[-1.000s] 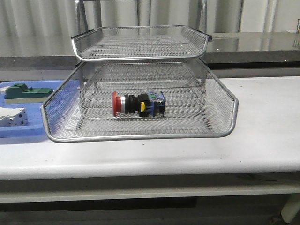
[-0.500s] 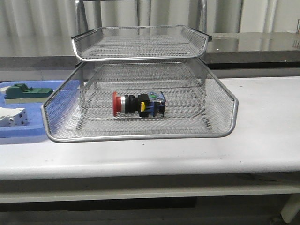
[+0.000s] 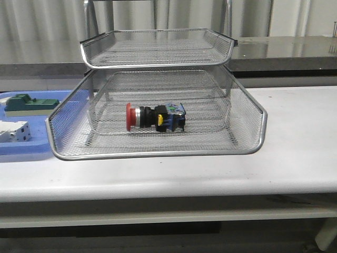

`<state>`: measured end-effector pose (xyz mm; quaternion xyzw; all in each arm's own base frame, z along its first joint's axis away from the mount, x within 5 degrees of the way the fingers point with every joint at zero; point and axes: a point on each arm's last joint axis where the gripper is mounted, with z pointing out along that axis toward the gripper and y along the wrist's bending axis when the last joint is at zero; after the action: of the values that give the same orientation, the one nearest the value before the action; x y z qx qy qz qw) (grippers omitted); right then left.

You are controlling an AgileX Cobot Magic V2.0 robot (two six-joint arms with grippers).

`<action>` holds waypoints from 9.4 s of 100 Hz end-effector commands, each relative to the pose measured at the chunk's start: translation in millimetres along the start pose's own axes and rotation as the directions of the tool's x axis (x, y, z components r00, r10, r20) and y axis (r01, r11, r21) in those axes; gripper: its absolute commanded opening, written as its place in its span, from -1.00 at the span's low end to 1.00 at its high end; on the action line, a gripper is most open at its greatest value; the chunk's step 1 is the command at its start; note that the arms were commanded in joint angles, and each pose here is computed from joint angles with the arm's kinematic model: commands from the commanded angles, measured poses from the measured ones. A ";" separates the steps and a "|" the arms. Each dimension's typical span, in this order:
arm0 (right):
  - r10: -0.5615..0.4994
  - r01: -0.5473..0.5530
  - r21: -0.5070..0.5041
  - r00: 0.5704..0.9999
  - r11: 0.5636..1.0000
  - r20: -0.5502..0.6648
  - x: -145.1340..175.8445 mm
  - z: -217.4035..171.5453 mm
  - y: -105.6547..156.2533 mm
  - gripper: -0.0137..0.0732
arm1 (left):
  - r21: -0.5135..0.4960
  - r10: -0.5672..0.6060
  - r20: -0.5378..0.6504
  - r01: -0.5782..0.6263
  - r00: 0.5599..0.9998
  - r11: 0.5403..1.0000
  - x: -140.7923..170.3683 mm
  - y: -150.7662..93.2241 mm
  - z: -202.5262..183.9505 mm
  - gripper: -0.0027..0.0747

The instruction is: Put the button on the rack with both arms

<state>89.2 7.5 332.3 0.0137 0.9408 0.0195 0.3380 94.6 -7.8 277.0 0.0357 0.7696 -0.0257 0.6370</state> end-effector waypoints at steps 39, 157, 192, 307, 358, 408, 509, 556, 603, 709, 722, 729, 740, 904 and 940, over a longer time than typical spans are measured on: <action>-0.008 0.007 0.004 0.997 1.000 0.081 -10.6 -7.9 -0.4 -0.85 | -0.026 -0.022 0.092 0.024 0.995 0.999 -14.8 2.6 -1.3 -0.92; -0.032 -0.013 -0.355 0.992 0.935 -0.120 -48.1 68.9 52.2 -0.84 | -0.026 -0.022 0.092 0.024 0.995 0.999 -14.8 2.6 -1.3 -0.92; -0.239 0.124 -0.466 0.951 0.876 -0.197 -38.0 114.2 113.9 -0.84 | -0.026 -0.022 0.092 0.024 0.995 0.999 -14.8 2.6 -1.3 -0.92; -0.758 0.645 -0.465 0.646 0.607 -0.093 -28.4 181.2 247.3 -0.82 | -0.026 -0.022 0.092 0.024 0.995 0.999 -14.8 2.6 -1.3 -0.92; -0.804 0.764 -0.351 0.593 0.541 0.051 -46.5 191.7 245.9 -0.82 | -0.026 -0.022 0.092 0.024 0.995 0.999 -14.8 2.6 -1.3 -0.92; -0.697 0.693 -0.258 0.711 0.673 0.090 -110.3 224.6 223.7 -0.82 | -0.026 -0.022 0.092 0.024 0.995 0.999 -14.8 2.6 -1.3 -0.92; -0.647 0.618 -0.244 0.761 0.747 -0.053 -145.5 246.8 212.1 -0.82 | -0.026 -0.022 0.092 0.024 0.995 0.999 -14.8 2.6 -1.3 -0.92; -0.576 0.559 -0.204 0.817 0.804 -0.030 -164.1 200.6 177.9 -0.82 | -0.026 -0.022 0.092 0.024 0.995 0.999 -14.8 2.6 -1.3 -0.92; -0.321 0.326 -0.035 0.943 0.945 0.090 -152.8 134.2 58.8 -0.82 | -0.026 -0.022 0.092 0.024 0.995 0.999 -14.8 2.6 -1.3 -0.92; -0.113 0.089 0.070 0.783 0.994 0.611 2.0 -2.0 -8.0 -0.82 | -0.026 -0.022 0.092 0.024 0.995 0.999 -14.8 2.6 -1.3 -0.92; -0.113 0.088 0.070 0.781 0.994 0.615 2.4 -2.9 -8.0 -0.82 | -0.026 -0.022 0.092 0.024 0.995 0.999 -14.8 2.6 -1.3 -0.92; -0.113 0.088 0.070 0.781 0.994 0.615 2.4 -2.9 -8.0 -0.82 | -0.026 -0.022 0.092 0.024 0.995 0.999 -14.8 2.6 -1.3 -0.92; -0.113 0.088 0.070 0.781 0.994 0.615 2.4 -2.9 -8.0 -0.82 | -0.026 -0.022 0.092 0.024 0.995 0.999 -14.8 2.6 -1.3 -0.92; -0.055 0.085 0.005 0.593 0.996 0.804 106.8 75.0 -11.2 -0.82 | -0.026 -0.022 0.092 0.024 0.995 0.999 -14.8 2.6 -1.3 -0.92; -0.055 0.085 0.005 0.593 0.996 0.804 106.8 75.0 -11.2 -0.82 | -0.026 -0.022 0.092 0.024 0.995 0.999 -14.8 2.6 -1.3 -0.92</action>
<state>56.6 2.3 191.7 -0.0204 0.7308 0.0131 0.6822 94.4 -7.8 277.2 0.0357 0.7691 -0.0257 0.6376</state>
